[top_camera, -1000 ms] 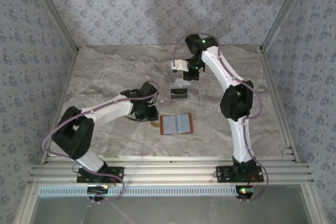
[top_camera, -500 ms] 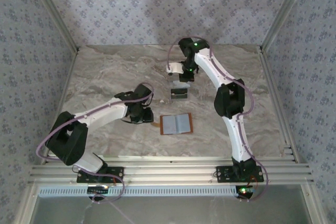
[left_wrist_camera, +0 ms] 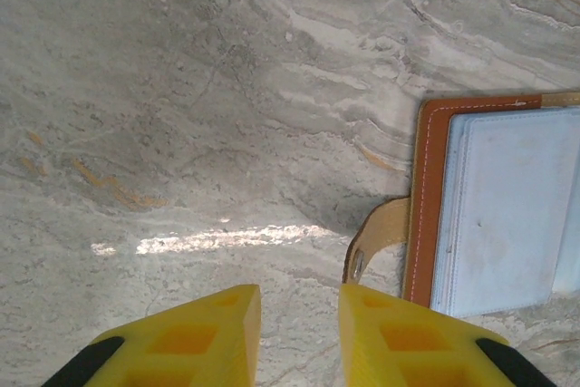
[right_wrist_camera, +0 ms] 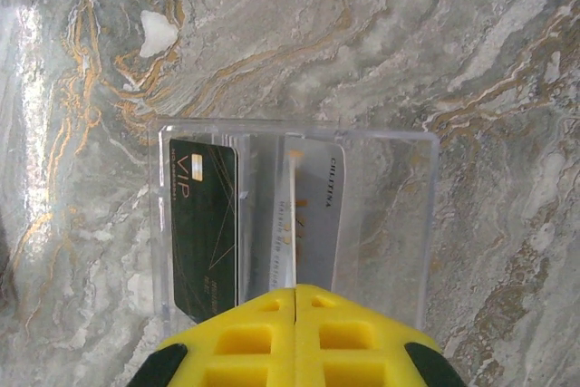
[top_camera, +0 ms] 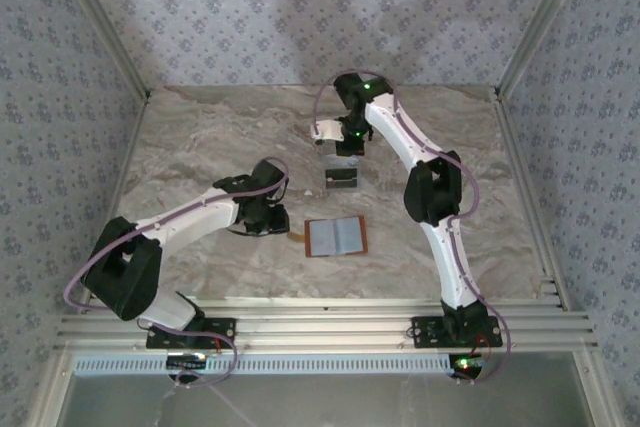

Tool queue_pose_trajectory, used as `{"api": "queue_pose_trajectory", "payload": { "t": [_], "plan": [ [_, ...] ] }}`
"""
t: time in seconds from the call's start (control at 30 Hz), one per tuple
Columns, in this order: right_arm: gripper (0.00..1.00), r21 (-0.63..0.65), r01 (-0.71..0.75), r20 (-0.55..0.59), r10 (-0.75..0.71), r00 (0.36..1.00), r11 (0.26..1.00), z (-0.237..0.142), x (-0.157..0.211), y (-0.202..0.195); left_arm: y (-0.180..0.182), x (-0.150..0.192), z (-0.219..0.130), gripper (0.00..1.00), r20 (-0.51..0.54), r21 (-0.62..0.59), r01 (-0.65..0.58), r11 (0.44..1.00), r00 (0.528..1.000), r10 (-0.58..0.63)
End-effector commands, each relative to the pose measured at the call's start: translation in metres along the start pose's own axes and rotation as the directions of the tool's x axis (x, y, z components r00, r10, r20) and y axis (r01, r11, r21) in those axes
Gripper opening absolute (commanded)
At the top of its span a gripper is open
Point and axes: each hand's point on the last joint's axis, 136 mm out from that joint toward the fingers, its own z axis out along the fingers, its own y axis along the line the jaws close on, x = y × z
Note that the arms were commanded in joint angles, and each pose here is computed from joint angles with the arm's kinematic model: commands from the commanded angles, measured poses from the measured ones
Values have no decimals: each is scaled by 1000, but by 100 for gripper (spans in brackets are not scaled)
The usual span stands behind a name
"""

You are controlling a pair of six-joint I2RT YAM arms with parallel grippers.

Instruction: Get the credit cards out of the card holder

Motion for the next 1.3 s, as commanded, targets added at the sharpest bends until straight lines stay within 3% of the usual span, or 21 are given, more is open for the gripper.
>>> {"api": "queue_pose_trajectory", "payload": {
  "t": [0.0, 0.7, 0.83, 0.93, 1.27],
  "plan": [
    [0, 11, 3, 19, -4, 1000, 1000, 0, -9, -4, 4, 0, -5, 29, 11, -8, 15, 1000, 1000, -15],
    [0, -117, -107, 45, 113, 993, 987, 24, 4, 16, 3, 1, -2, 29, 5, 0, 14, 1000, 1000, -14],
    [0, -60, -139, 16, 140, 990, 989, 25, 12, 2, 3, 0, -2, 29, 6, -1, 13, 1000, 1000, -13],
    [14, 4, -144, -14, 144, 989, 990, 22, 18, -10, 3, 0, -3, 29, 6, -4, 12, 1000, 1000, -12],
    [17, 104, -160, 14, 160, 987, 982, -4, 12, -26, 3, -2, -5, 29, 18, -2, 12, 1000, 1000, -12]
  ]
}}
